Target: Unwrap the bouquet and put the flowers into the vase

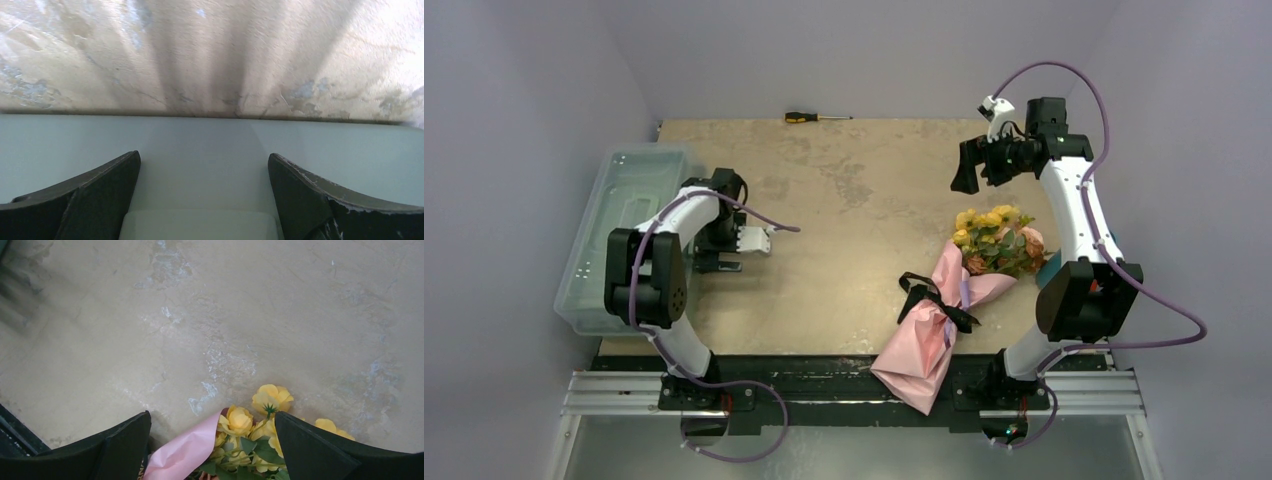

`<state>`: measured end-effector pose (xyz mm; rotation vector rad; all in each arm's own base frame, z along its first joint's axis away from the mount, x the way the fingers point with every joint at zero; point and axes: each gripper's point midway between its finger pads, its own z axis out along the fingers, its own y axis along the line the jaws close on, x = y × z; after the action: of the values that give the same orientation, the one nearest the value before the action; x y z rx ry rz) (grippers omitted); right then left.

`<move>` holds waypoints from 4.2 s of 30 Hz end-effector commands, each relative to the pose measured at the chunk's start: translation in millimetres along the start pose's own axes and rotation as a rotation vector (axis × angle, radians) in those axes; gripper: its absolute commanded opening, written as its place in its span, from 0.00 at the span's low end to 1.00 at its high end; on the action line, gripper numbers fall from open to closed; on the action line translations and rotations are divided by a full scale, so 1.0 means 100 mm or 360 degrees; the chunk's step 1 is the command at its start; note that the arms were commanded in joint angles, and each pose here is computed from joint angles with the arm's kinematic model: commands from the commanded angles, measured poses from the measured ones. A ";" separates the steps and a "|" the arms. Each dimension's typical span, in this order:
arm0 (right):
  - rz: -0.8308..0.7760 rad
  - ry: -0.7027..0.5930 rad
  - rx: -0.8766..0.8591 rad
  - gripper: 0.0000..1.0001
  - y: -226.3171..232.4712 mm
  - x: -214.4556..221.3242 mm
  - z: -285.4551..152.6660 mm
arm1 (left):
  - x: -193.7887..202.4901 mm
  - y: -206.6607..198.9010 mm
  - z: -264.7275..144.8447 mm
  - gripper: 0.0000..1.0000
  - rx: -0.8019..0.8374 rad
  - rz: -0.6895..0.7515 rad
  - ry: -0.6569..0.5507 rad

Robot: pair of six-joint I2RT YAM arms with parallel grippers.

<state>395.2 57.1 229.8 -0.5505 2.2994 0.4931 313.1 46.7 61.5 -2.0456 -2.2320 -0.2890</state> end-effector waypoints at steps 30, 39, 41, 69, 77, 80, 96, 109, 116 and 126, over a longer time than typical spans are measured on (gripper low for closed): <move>0.0002 -0.0187 0.0438 0.98 -0.11 -0.32 -0.68 | -4.16 0.37 -1.87 0.78 0.0914 -0.1169 -0.2282; 0.0014 -0.0180 0.0443 0.98 -0.06 -0.24 -0.72 | -5.02 0.04 -1.60 0.76 0.1143 -0.1250 -0.2270; 0.0023 -0.0158 0.0440 0.98 -0.04 -0.20 -0.74 | -5.16 -0.07 -1.48 0.75 0.1178 -0.1249 -0.2225; 0.0039 -0.0091 0.0338 0.98 0.07 -0.07 -0.68 | -5.47 0.18 -1.25 0.00 0.1038 -0.1604 -0.2233; 0.0034 -0.0078 0.0279 0.98 0.07 -0.10 -0.60 | -4.88 0.84 -1.14 0.00 0.0747 -0.1806 -0.2285; 0.0026 -0.0089 0.0233 0.98 0.11 -0.12 -0.57 | -4.67 0.90 -1.07 0.00 0.0689 -0.1821 -0.2249; -0.0008 -0.0049 -0.0135 0.98 0.41 0.18 -0.28 | -3.40 1.13 -0.77 0.00 0.0443 -0.1804 -0.2005; 0.0002 0.0064 -0.0386 0.92 0.59 0.56 0.15 | -3.26 0.92 -0.62 0.06 0.0683 -0.2145 -0.2002; -0.0136 0.0077 -0.0517 0.77 0.80 0.61 0.37 | -2.98 1.05 -0.92 0.56 0.0515 -0.1808 -0.2048; -0.0251 0.0123 -0.0824 0.64 1.20 0.72 0.65 | -2.67 0.61 -1.49 0.65 0.0236 -0.0980 -0.2247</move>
<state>322.2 153.2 155.7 -0.9113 2.2737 0.9332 425.2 -237.7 117.6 -0.7293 -3.4304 1.6222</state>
